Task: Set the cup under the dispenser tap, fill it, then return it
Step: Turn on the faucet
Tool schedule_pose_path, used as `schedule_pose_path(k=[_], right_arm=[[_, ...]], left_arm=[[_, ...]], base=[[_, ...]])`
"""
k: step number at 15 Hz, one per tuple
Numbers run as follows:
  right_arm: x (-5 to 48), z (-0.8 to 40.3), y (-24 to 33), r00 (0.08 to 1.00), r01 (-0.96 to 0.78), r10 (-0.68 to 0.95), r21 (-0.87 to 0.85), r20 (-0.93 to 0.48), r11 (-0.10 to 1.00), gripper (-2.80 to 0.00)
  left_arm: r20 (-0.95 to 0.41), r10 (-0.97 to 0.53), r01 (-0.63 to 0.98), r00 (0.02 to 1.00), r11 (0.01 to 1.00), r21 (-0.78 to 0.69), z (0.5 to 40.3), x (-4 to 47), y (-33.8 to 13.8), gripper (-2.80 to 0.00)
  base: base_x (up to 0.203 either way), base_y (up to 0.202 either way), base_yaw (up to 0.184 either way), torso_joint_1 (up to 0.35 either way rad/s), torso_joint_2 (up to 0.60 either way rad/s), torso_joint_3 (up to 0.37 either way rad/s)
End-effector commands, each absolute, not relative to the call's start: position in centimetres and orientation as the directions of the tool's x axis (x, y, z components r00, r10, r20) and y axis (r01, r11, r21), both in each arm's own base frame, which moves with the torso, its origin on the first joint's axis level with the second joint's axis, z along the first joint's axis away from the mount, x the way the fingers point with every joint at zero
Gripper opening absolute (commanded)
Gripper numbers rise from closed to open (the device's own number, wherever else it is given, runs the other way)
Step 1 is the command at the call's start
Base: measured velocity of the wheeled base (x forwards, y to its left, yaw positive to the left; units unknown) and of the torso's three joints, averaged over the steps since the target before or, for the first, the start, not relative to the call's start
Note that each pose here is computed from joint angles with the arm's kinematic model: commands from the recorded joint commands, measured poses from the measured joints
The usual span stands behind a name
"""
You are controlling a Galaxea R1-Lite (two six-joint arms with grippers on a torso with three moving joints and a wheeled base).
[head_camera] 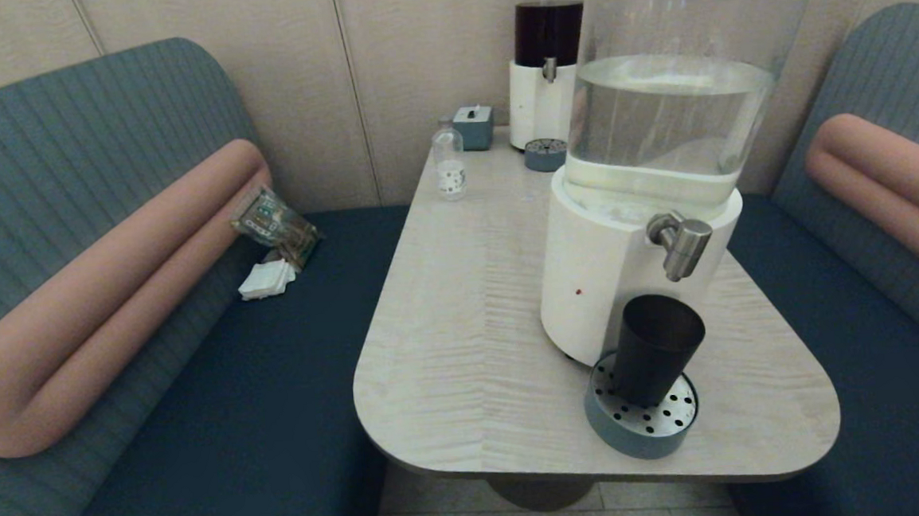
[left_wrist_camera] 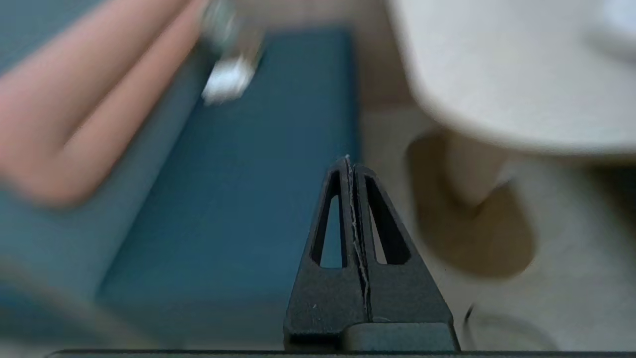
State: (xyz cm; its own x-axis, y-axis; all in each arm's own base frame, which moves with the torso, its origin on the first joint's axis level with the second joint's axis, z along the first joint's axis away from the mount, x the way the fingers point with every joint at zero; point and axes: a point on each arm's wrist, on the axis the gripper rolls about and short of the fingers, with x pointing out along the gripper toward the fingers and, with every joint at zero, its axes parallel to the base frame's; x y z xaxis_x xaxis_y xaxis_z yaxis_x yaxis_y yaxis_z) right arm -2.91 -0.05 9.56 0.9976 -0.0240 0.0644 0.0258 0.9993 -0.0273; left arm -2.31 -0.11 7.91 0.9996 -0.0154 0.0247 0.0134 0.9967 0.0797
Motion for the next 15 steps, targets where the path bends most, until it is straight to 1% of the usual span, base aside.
schedule_pose_path(k=[1,3,5,7,9,11,13,15], right_arm=[[-4.0,12.6,-0.1,0.993,0.03,-0.028,-0.019,0.116,0.999,-2.8],[-4.9,17.5,-0.1,0.988,0.027,-0.029,0.018,0.149,0.999,-2.8],[-3.8,23.2,-0.1,0.99,0.015,-0.025,0.07,0.142,0.997,-2.8],[-1.0,28.9,-0.1,0.992,0.0,-0.016,0.127,0.124,0.992,-2.8],[2.9,33.9,0.0,0.994,-0.017,-0.001,0.16,0.108,0.987,-2.8],[6.2,37.7,0.2,0.996,-0.057,0.044,0.18,0.077,0.982,-2.8],[8.6,40.0,0.7,0.99,-0.117,0.131,0.214,-0.051,0.97,-2.8],[11.3,41.1,1.2,0.957,-0.139,0.195,0.253,-0.214,0.957,-2.8]], left_arm=[[-0.033,0.012,-0.009,0.999,0.996,0.083,7.3,-2.3,0.0,-2.8],[-0.048,0.016,-0.013,0.999,0.997,0.078,7.1,-2.3,0.0,-2.8],[-0.044,0.017,-0.013,0.999,0.997,0.074,7.1,-2.3,0.0,-2.8],[-0.044,0.016,-0.013,0.999,0.998,0.066,7.1,-2.3,0.0,-2.8],[-0.044,0.017,-0.014,0.999,0.998,0.066,7.1,-2.3,0.0,-2.8],[-0.044,0.017,-0.014,0.999,0.998,0.066,7.1,-2.3,0.0,-2.8],[-0.044,0.015,-0.013,0.999,0.998,0.066,7.1,-2.3,0.0,-2.8],[-0.044,0.015,-0.012,0.999,0.998,0.066,7.1,-2.3,0.0,-2.8]], base=[[0.0,0.0,0.0,0.0,0.0,0.0],[0.0,0.0,0.0,0.0,0.0,0.0],[0.0,0.0,0.0,0.0,0.0,0.0],[0.0,0.0,0.0,0.0,0.0,0.0],[0.0,0.0,0.0,0.0,0.0,0.0],[0.0,0.0,0.0,0.0,0.0,0.0],[0.0,0.0,0.0,0.0,0.0,0.0],[0.0,0.0,0.0,0.0,0.0,0.0]])
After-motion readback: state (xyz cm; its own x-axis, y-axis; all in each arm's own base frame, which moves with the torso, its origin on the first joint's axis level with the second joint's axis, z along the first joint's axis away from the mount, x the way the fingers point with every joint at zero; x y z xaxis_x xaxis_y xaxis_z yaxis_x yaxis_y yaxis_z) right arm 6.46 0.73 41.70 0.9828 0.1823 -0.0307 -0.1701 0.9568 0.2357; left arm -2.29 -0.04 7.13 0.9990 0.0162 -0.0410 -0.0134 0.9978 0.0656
